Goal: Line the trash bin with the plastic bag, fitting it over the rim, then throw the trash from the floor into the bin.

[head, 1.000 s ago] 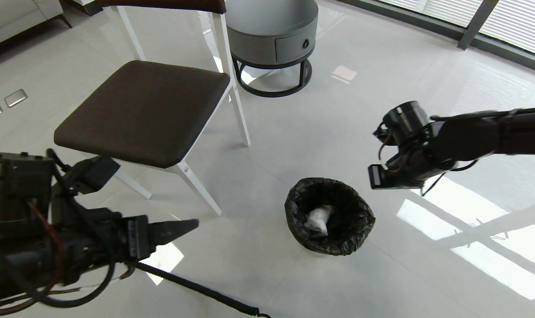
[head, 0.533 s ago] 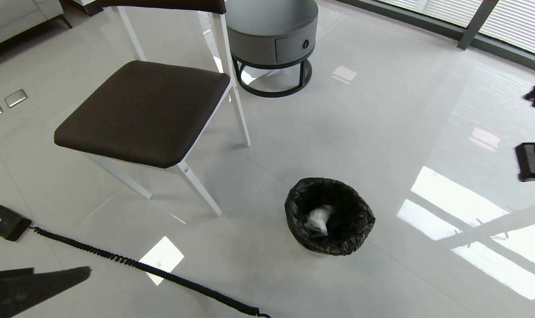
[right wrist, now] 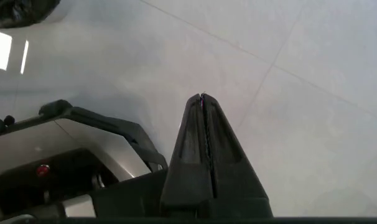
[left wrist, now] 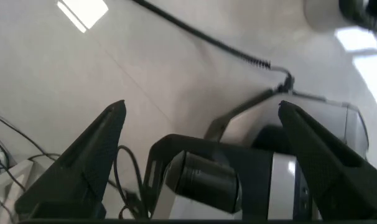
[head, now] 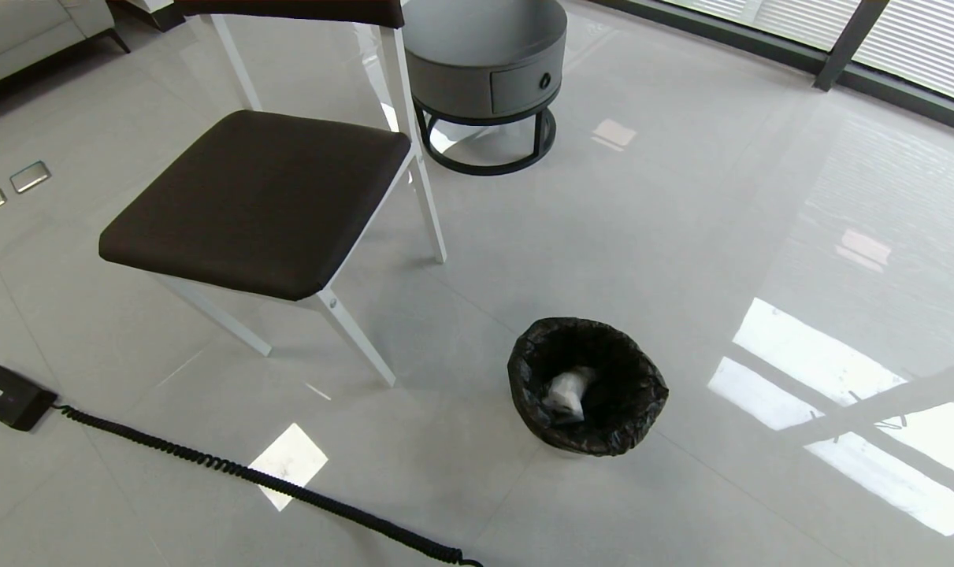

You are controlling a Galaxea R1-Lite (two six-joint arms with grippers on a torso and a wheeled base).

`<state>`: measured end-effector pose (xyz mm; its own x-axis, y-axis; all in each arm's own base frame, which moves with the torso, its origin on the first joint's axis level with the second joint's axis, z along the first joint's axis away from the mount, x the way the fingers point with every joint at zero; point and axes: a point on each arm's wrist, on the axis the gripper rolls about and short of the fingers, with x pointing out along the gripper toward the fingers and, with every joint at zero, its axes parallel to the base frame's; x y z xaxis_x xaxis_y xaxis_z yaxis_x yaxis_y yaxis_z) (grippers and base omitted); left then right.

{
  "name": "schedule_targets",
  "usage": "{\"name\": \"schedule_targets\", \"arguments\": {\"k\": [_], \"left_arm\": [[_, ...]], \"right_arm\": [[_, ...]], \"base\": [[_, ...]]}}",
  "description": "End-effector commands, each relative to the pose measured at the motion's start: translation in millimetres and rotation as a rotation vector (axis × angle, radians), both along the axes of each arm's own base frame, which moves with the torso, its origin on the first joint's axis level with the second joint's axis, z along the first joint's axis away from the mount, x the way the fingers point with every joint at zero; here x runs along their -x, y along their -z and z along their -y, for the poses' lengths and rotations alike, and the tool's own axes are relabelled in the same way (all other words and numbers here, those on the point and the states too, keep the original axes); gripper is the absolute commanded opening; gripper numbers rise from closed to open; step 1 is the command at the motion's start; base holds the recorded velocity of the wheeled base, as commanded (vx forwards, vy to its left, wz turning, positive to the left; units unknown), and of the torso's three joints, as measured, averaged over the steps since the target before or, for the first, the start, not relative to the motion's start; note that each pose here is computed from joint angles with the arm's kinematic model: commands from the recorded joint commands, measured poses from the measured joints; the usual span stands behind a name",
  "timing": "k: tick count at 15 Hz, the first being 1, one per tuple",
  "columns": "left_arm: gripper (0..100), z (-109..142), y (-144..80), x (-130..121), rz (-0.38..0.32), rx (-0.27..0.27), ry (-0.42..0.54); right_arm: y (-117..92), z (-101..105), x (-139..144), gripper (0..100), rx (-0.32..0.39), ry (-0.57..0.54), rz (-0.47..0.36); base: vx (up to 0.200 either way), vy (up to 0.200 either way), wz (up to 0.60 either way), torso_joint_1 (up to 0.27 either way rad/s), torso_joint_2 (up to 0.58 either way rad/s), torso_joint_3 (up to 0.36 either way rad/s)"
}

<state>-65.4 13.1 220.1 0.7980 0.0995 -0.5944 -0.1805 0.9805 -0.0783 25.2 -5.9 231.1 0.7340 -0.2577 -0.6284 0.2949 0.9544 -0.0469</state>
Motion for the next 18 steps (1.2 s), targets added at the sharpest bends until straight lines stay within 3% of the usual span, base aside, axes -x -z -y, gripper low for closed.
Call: {"name": "schedule_targets", "arguments": {"k": [1,3,6,8,10,12,15,18], "left_arm": [[100,0,7,21,0.076,0.007,-0.033],[100,0,10,26,0.098,-0.001,-0.026],[100,-1,14,32,0.111,-0.016,-0.015],[100,-1,15,33,0.120,-0.015,-0.015],[100,-1,16,36,0.134,-0.013,-0.015],[100,-2,25,46,0.174,-0.012,-0.008],[100,-5,55,67,0.265,-0.059,0.028],[100,-5,53,67,0.282,-0.058,0.029]], "right_arm": [[78,-1,56,0,0.006,-0.003,0.242],[103,-2,72,0,0.066,-0.049,0.292],[112,-2,83,0,0.096,-0.058,0.374],[120,-1,91,0,0.163,-0.105,0.429],[120,-1,87,0,0.160,-0.102,0.461],[112,-2,81,0,0.130,-0.152,0.595],[140,-3,57,0,0.124,-0.187,0.643],[144,-3,53,0,0.122,-0.209,0.674]], "base": [[0.000,0.000,0.00,0.000,0.00,0.000],[0.000,0.000,0.00,0.000,0.00,0.000],[0.000,0.000,0.00,0.000,0.00,0.000],[0.000,0.000,0.00,0.000,0.00,0.000],[0.000,0.000,0.00,0.000,0.00,0.000],[0.000,0.000,0.00,0.000,0.00,0.000],[0.000,0.000,0.00,0.000,0.00,0.000],[0.000,0.000,0.00,0.000,0.00,0.000]]}}
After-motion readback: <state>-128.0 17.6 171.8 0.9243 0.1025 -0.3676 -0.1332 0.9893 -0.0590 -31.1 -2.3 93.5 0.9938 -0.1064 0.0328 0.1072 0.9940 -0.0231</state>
